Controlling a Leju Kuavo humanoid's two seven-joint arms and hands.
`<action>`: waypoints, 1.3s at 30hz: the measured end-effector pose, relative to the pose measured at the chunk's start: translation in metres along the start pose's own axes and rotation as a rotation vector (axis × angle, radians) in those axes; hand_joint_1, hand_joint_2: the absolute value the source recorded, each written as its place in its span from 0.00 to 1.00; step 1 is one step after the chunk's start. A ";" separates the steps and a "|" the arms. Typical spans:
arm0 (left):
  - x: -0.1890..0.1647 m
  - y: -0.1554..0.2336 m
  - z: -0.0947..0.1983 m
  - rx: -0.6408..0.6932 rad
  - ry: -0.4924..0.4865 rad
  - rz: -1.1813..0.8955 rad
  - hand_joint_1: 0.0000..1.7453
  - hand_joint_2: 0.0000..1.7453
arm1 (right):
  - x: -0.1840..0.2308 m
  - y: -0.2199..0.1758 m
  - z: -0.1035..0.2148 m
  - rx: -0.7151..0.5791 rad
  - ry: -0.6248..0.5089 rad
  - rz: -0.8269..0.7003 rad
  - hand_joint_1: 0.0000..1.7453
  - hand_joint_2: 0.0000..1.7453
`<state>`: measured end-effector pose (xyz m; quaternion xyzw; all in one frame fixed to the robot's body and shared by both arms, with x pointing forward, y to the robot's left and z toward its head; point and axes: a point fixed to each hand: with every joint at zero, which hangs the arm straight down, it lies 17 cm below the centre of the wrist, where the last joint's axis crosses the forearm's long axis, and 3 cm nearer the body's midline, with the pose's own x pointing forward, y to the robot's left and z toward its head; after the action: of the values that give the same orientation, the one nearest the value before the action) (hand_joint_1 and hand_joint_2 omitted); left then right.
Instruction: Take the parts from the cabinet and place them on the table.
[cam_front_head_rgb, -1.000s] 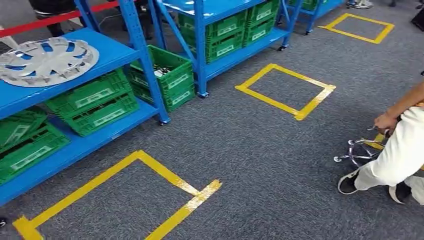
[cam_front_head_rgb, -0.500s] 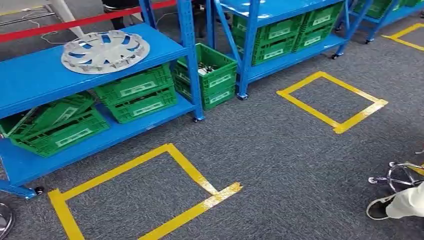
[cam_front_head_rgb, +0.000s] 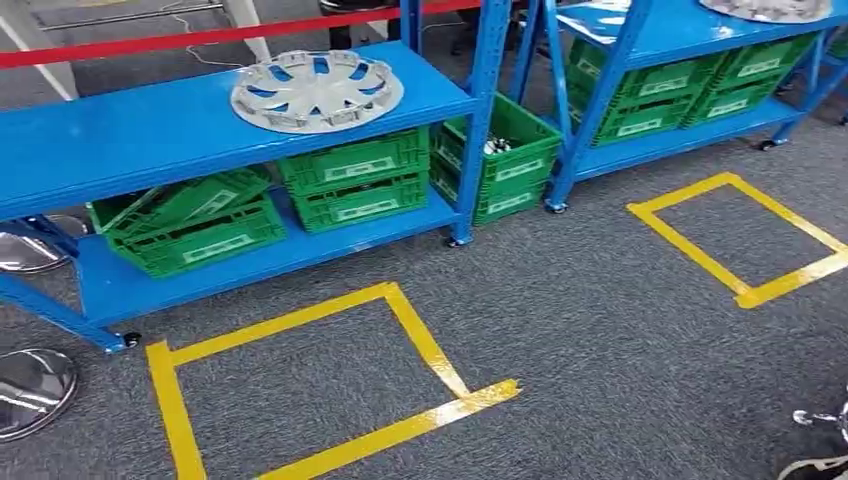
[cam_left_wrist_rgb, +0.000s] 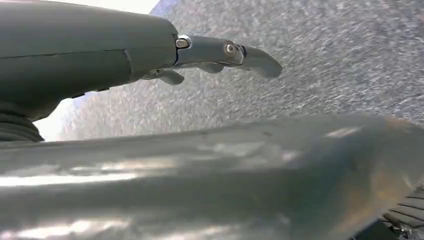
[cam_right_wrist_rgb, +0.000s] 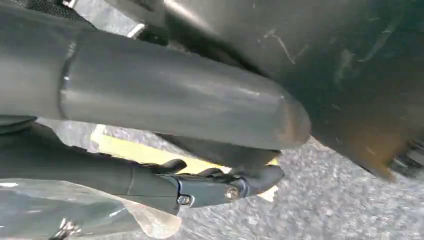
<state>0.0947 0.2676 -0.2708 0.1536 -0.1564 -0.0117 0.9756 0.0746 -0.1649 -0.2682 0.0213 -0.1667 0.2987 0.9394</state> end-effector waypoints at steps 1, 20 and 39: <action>0.001 0.000 0.000 0.000 -0.002 0.000 0.00 0.00 | -0.002 0.001 0.000 0.003 0.003 0.000 0.00 0.00; -0.002 0.010 -0.003 0.019 0.019 0.002 0.00 0.00 | 0.005 0.000 -0.001 0.008 -0.009 0.005 0.00 0.00; 0.001 0.016 -0.005 0.035 -0.016 -0.043 0.00 0.00 | 0.013 0.001 -0.001 0.007 -0.030 -0.044 0.00 0.00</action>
<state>0.0963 0.2840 -0.2700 0.1739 -0.1612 -0.0310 0.9710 0.0845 -0.1572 -0.2647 0.0325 -0.1792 0.2783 0.9431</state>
